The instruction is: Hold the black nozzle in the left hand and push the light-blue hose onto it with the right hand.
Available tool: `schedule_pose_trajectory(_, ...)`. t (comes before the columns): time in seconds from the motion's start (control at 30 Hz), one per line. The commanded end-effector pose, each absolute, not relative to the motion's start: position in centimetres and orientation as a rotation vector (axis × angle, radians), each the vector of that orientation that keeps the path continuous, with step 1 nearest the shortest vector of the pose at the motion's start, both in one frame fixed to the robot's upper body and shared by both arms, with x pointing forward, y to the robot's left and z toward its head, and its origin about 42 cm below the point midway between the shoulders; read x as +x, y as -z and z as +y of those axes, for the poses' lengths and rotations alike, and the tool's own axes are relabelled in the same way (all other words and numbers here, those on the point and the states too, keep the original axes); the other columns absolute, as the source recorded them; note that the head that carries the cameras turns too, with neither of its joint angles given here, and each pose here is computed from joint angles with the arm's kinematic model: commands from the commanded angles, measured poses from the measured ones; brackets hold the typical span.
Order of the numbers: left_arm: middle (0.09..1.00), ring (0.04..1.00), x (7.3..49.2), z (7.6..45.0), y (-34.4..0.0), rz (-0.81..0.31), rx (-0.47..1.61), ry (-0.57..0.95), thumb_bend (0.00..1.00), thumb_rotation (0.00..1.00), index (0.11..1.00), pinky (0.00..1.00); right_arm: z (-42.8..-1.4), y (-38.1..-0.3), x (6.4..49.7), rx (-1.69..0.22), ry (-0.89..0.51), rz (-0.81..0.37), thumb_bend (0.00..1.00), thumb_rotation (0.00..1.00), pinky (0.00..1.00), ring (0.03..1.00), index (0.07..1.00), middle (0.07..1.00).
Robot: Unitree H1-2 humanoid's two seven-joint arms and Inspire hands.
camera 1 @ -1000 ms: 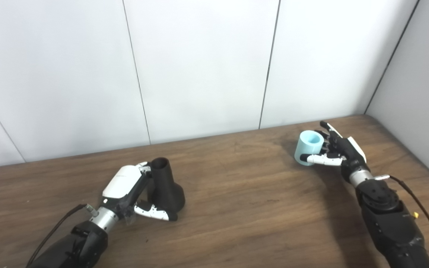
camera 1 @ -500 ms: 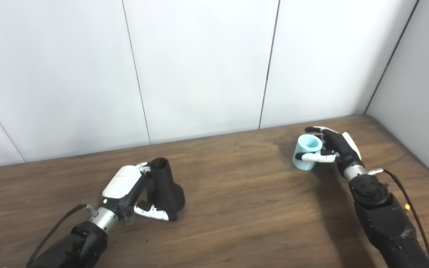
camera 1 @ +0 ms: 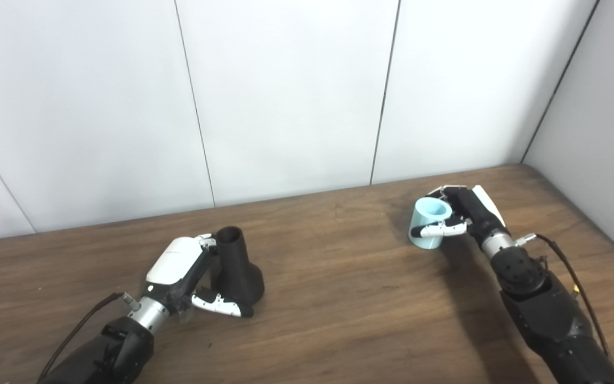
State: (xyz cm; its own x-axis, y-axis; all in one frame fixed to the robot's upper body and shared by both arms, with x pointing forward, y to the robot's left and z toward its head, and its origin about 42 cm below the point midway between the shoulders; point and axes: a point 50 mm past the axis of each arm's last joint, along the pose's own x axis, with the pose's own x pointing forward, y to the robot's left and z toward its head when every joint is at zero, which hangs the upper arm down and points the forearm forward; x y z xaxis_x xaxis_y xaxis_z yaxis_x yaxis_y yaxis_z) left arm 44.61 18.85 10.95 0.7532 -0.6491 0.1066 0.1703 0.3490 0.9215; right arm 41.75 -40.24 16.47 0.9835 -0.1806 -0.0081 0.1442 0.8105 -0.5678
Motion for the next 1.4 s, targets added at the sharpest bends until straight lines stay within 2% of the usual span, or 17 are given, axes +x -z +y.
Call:
schedule_pose_trajectory(0.0, 0.477, 0.684, 36.5, 21.0, -0.3, -0.214, 1.245, 0.873, 0.53, 0.00, 0.496, 0.84, -40.1, -16.5, 41.8, -0.659, 0.145, 0.062, 0.53, 0.00, 0.42, 0.456, 0.513, 0.444)
schedule_pose_trajectory(0.2, 0.469, 0.682, 36.5, 20.7, -0.4, -0.220, 1.232, 0.871, 0.52, 0.00, 0.501, 0.84, -38.9, -18.4, 41.7, -0.605, 0.154, -0.010, 0.53, 0.00, 0.39, 0.438, 0.515, 0.446)
schedule_pose_trajectory(0.33, 0.469, 0.673, 36.3, 20.6, -0.2, -0.221, 1.231, 0.873, 0.53, 0.00, 0.499, 0.84, -36.3, -22.2, 42.3, -0.567, 0.131, -0.145, 0.52, 0.00, 0.37, 0.413, 0.526, 0.476)
schedule_pose_trajectory(0.47, 0.491, 0.683, 36.3, 20.0, -0.2, -0.224, 1.230, 0.881, 0.53, 0.00, 0.482, 0.85, -33.2, -26.3, 43.0, -0.516, 0.077, -0.278, 0.52, 0.00, 0.37, 0.431, 0.503, 0.483)
schedule_pose_trajectory(0.63, 0.504, 0.681, 36.2, 19.2, 0.0, -0.232, 1.217, 0.876, 0.52, 0.00, 0.471, 0.85, -29.8, -30.7, 43.6, -0.523, 0.011, -0.392, 0.52, 0.00, 0.35, 0.425, 0.507, 0.480)
schedule_pose_trajectory(0.7, 0.501, 0.680, 36.1, 18.9, 0.1, -0.242, 1.218, 0.875, 0.53, 0.00, 0.473, 0.85, -29.1, -32.0, 43.9, -0.507, -0.011, -0.400, 0.52, 0.00, 0.33, 0.414, 0.510, 0.484)
schedule_pose_trajectory(0.93, 0.471, 0.662, 35.7, 17.6, 0.2, -0.276, 1.199, 0.861, 0.53, 0.00, 0.496, 0.84, -25.4, -37.0, 43.7, -0.535, -0.121, -0.437, 0.52, 0.00, 0.37, 0.422, 0.508, 0.487)
schedule_pose_trajectory(1.07, 0.469, 0.662, 35.5, 16.8, 0.3, -0.269, 1.170, 0.857, 0.53, 0.00, 0.498, 0.85, -23.0, -39.2, 43.8, -0.524, -0.185, -0.461, 0.52, 0.00, 0.35, 0.412, 0.515, 0.488)
schedule_pose_trajectory(1.37, 0.485, 0.680, 35.7, 15.0, 0.4, -0.259, 1.158, 0.870, 0.53, 0.00, 0.485, 0.88, -19.4, -40.9, 45.0, -0.653, -0.259, -0.463, 0.52, 0.00, 0.32, 0.404, 0.521, 0.484)
